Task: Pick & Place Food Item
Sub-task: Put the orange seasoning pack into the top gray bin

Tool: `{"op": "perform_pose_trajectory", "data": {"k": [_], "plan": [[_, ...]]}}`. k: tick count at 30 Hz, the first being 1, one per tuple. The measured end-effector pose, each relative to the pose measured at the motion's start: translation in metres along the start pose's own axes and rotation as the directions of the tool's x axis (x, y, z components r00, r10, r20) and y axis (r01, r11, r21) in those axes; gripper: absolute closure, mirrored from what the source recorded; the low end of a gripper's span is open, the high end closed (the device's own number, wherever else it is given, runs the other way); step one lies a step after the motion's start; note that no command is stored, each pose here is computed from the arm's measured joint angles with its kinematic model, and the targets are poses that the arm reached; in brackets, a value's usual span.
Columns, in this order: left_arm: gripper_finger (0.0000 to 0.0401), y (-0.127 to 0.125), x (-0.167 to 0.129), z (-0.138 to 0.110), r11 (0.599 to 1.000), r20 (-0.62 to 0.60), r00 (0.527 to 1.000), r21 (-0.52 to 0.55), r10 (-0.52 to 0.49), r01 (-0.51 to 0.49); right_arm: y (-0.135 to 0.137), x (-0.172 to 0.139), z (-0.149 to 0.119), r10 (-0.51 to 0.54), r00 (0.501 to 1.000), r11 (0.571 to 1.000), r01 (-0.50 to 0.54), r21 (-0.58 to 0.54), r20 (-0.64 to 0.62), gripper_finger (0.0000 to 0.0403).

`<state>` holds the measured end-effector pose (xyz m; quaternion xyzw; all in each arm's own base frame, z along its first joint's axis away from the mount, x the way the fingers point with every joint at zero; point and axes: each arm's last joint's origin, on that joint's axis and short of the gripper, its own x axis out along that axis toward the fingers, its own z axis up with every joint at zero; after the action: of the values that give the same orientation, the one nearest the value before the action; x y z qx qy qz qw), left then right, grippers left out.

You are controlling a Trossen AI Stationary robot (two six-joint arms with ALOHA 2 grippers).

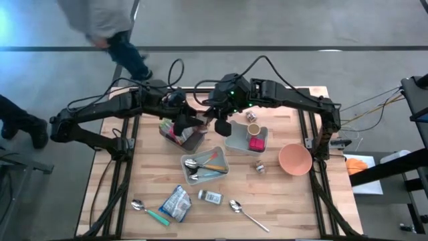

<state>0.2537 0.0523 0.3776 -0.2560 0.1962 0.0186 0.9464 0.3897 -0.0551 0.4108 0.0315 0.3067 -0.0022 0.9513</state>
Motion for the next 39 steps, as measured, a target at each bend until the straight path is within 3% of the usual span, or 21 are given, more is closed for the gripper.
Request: {"op": "perform_pose_trajectory", "data": {"k": [9, 16, 22, 29, 34, 39], "plan": [[0.0081, 0.006, -0.025, 0.003, 0.998, 0.027, 0.999, -0.045, 0.042, -0.04, 0.0, -0.007, -0.009, -0.054, 0.994, 0.997, 0.059, 0.057, -0.096, 0.0395], [0.0073, 0.004, -0.042, -0.001, 0.996, 0.009, 0.998, -0.058, 0.064, -0.064, 0.0, -0.015, -0.022, -0.108, 0.967, 0.986, 0.134, 0.098, -0.232, 0.0395], [0.0072, 0.007, -0.044, -0.007, 0.991, -0.035, 0.994, -0.074, 0.107, -0.11, -0.001, -0.027, -0.033, -0.204, 0.921, 0.959, 0.257, 0.123, -0.33, 0.0395], [0.0072, 0.009, -0.044, -0.008, 0.986, -0.043, 0.989, -0.077, 0.143, -0.146, 0.001, -0.044, -0.053, -0.246, 0.908, 0.918, 0.331, 0.22, -0.339, 0.0395], [0.0072, 0.01, -0.044, -0.007, 0.987, -0.037, 0.989, -0.063, 0.146, -0.148, 0.01, -0.049, -0.079, -0.239, 0.936, 0.898, 0.314, 0.309, -0.258, 0.0395], [0.0072, 0.01, -0.044, -0.005, 0.989, -0.017, 0.99, -0.045, 0.142, -0.143, 0.027, -0.034, -0.112, -0.288, 0.934, 0.921, 0.331, 0.208, -0.211, 0.0395]]}}
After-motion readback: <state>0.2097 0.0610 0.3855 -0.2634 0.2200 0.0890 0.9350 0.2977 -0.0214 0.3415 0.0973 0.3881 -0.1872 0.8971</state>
